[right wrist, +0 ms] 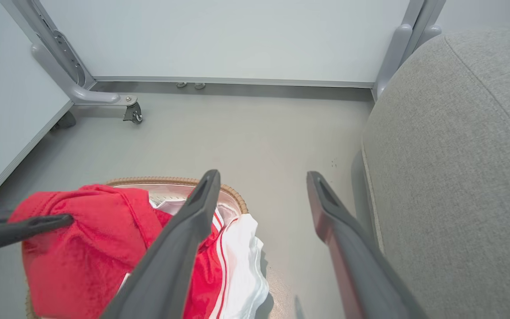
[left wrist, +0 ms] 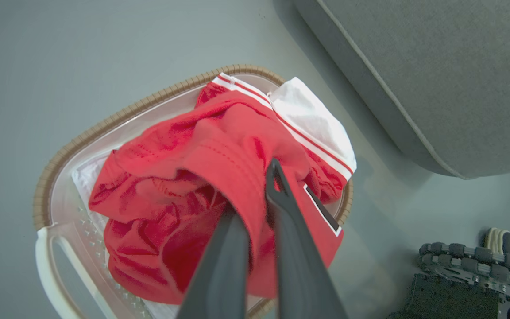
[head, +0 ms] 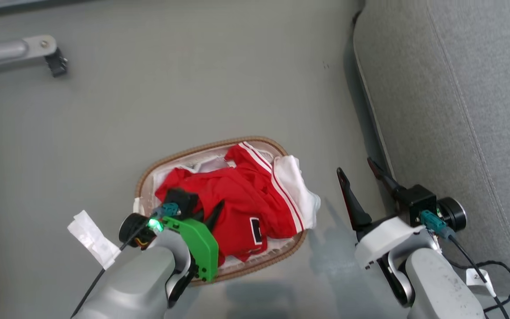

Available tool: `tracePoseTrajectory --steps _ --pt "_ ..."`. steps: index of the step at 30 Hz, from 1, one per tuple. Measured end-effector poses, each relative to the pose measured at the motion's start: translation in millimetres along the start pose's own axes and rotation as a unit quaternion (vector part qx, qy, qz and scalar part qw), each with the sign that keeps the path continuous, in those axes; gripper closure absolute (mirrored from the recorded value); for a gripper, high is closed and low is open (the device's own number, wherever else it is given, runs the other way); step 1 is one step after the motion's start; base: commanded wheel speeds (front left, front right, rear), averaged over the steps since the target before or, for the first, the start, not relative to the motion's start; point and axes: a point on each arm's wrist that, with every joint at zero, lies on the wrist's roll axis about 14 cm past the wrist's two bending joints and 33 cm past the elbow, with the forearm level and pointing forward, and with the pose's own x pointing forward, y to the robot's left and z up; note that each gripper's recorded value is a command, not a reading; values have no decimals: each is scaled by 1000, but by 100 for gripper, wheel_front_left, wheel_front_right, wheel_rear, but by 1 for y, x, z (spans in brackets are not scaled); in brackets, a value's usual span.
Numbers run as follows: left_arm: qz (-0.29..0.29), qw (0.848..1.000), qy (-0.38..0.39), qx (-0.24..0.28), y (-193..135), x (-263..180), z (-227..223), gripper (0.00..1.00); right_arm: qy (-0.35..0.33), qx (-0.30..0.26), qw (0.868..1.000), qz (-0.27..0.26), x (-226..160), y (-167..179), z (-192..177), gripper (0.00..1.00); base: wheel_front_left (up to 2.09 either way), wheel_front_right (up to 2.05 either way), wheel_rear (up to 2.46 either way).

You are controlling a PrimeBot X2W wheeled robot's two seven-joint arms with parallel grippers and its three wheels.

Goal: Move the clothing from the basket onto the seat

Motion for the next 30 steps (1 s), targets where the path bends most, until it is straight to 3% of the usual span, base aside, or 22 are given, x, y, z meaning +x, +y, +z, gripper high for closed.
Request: tracePoseTrajectory --steps 8,15,26,30 --pt "31 993 -116 5 0 -38 64 100 -22 1 1000 15 -16 17 17 0 0 0 0" --pt "40 975 -218 29 -15 -73 118 100 -46 -2 999 27 -30 29 33 0 0 0 0" --pt "13 934 -349 77 -58 -121 195 100 -73 -4 996 43 -43 43 51 0 0 0 0" --pt "2 911 -401 100 -73 -142 230 100 -80 -5 996 45 -48 46 55 0 0 0 0"
